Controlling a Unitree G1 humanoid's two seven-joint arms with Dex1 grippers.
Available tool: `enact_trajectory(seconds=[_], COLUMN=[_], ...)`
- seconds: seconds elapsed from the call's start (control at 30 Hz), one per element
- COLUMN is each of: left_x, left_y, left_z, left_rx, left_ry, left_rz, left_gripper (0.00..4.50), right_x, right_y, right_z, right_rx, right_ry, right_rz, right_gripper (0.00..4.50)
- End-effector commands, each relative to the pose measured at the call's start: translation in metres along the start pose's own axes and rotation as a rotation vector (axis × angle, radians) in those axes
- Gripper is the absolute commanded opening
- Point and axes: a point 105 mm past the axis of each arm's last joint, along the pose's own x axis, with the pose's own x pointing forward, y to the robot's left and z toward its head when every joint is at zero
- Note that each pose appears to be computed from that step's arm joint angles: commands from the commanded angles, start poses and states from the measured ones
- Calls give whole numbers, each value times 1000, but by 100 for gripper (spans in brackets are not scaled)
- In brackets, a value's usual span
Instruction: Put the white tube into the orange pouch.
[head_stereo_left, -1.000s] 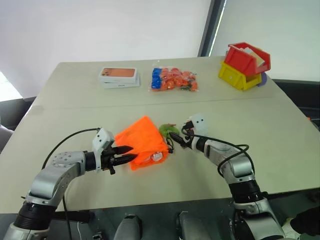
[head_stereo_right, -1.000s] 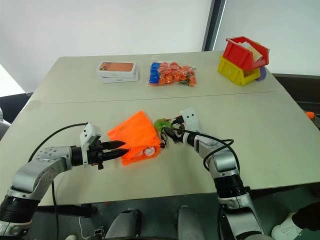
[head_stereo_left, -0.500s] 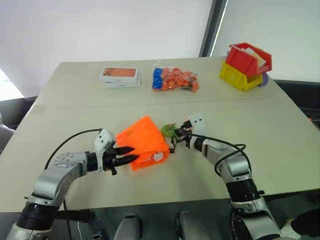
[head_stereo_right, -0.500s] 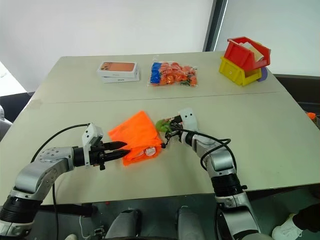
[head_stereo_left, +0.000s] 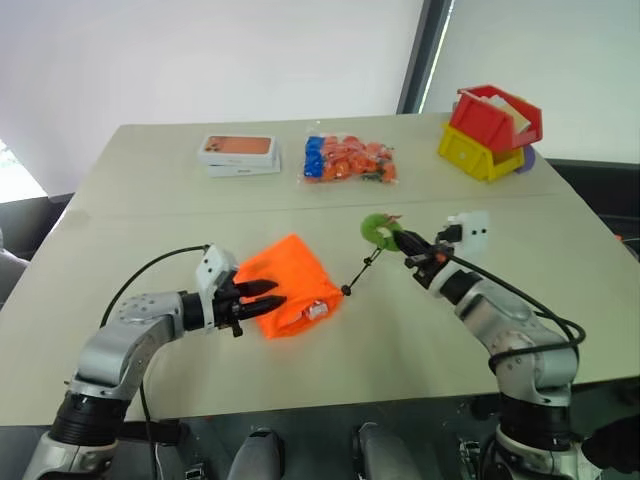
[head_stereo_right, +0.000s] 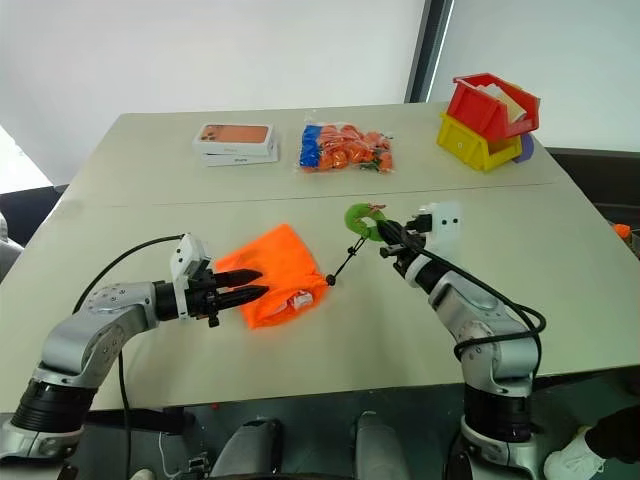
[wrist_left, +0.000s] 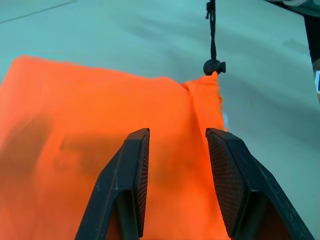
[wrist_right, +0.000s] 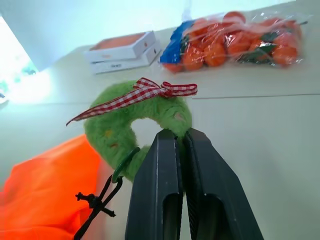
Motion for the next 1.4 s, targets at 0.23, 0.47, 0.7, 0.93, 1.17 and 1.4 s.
enact_trajectory(seconds=[0.23,0.47,0.7,0.93,1.17,1.4], left_x=[28,70,96,103,106,107], left_y=[-13,-19,-8,-16,-17,-19], left_z=[28,43,26,19,17,8], left_rx=[42,57,71,99,116,149], left_ry=[-5,43,172,197,204,241], left_rz=[-220,-394,-452,-478,-451,-441], left_gripper=[444,444,444,444,444,423], right_x=[-2,0,-2,-7,-6,-5], right_y=[21,36,40,41,42,45], right_z=[21,23,24,25,22,21], right_rx=[-34,-49,-77,-92,-95,-94], right_ry=[-90,-101,-109,-116,-103,-101], right_rz=[83,153,165,158,167,181], right_gripper=[0,0,0,0,0,0])
